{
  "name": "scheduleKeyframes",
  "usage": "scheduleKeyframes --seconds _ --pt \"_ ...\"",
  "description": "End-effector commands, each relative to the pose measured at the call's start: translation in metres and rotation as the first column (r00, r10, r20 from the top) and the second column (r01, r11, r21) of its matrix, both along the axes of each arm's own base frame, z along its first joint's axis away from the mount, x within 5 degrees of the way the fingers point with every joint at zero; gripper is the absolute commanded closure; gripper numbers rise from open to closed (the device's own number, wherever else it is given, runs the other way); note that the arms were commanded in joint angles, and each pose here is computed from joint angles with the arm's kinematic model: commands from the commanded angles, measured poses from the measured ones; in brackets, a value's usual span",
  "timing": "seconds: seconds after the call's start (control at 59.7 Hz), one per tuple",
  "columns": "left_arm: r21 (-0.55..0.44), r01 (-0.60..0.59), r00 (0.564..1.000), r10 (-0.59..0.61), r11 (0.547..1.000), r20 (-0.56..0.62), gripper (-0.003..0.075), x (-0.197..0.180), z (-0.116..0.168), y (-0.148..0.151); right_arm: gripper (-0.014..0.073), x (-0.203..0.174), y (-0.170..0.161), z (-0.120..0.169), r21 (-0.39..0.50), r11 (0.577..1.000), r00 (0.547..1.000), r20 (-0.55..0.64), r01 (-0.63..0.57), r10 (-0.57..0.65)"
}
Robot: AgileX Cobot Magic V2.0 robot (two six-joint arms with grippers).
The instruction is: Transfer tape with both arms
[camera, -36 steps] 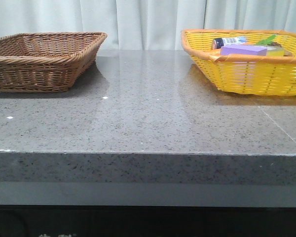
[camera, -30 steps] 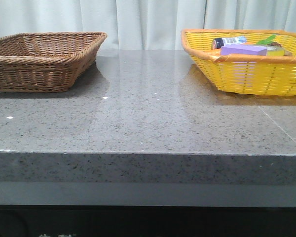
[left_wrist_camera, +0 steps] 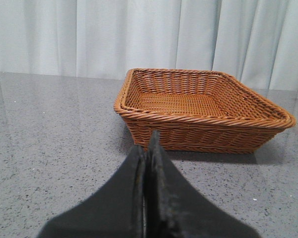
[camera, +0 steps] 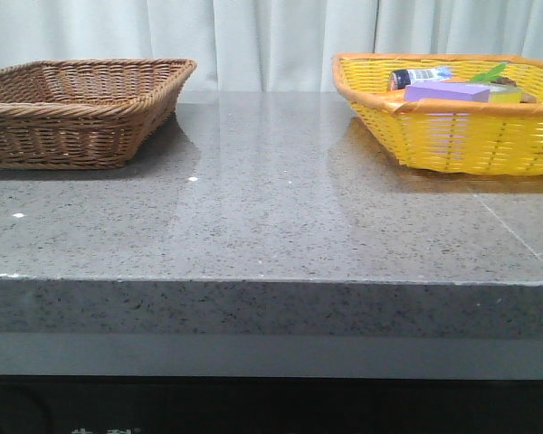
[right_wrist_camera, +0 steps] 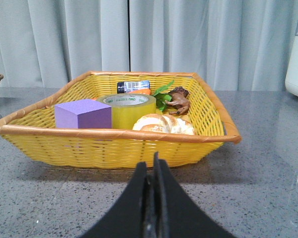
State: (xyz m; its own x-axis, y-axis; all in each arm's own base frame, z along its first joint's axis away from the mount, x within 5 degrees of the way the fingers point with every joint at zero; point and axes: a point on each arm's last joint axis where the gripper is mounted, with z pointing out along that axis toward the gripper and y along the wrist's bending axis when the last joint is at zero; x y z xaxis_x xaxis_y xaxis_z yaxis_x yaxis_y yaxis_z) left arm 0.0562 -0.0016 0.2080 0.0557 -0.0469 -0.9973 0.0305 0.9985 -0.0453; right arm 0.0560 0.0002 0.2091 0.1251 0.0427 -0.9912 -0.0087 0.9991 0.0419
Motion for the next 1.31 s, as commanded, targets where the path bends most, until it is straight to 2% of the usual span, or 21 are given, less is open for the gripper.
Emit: scheduleKeyframes --seconds 0.0,0.285,0.385,0.469,0.569,0.737,0.888,1.038,1.156,1.289 --pt "-0.021 -0.002 0.998 0.004 1.0 0.062 0.074 0.0 -0.005 0.0 0.0664 -0.006 0.0 0.018 0.002 1.0 0.99 0.138 0.006 -0.006" --pt "-0.021 -0.003 0.997 0.004 1.0 0.074 0.074 0.0 -0.004 0.0 0.0664 -0.006 0.0 0.018 0.002 1.0 0.99 0.138 0.006 -0.006" --pt "-0.023 -0.004 0.992 0.007 1.0 0.125 0.074 -0.001 0.002 0.001 0.0664 -0.006 0.0 0.022 0.003 1.0 0.988 0.155 0.006 -0.007" --pt "-0.029 -0.003 0.979 0.009 1.0 0.204 0.074 -0.004 0.018 0.001 0.0664 -0.011 0.0 0.039 0.003 1.0 0.982 0.186 0.006 -0.006" --pt "-0.032 0.0 0.969 0.008 0.999 0.245 0.074 -0.01 0.043 0.001 0.0664 -0.02 0.0 0.065 0.003 1.0 0.981 0.195 0.004 -0.005" --pt "-0.031 0.01 0.96 -0.001 0.999 0.281 0.074 -0.029 0.103 0.001 0.0664 -0.036 0.0 0.115 0.001 1.0 0.98 0.199 0.002 -0.003" --pt "-0.026 0.018 0.973 -0.011 1.0 0.231 0.074 -0.043 0.151 0.0 0.0664 -0.039 0.0 0.153 0.001 1.0 0.991 0.135 0.001 -0.001" --pt "-0.019 0.024 0.992 -0.021 1.0 0.126 0.074 -0.045 0.19 -0.001 0.0664 -0.034 0.0 0.185 0.0 1.0 0.999 0.049 -0.001 0.001" --pt "-0.015 0.027 1.0 -0.027 1.0 0.008 0.074 -0.034 0.21 -0.002 0.0664 -0.019 0.001 0.199 0.019 1.0 0.998 -0.058 -0.015 0.016" --pt "-0.013 0.029 0.992 -0.03 1.0 -0.121 0.074 -0.01 0.214 -0.002 0.0664 0.0 0.003 0.206 0.047 0.998 0.981 -0.187 -0.031 0.04"
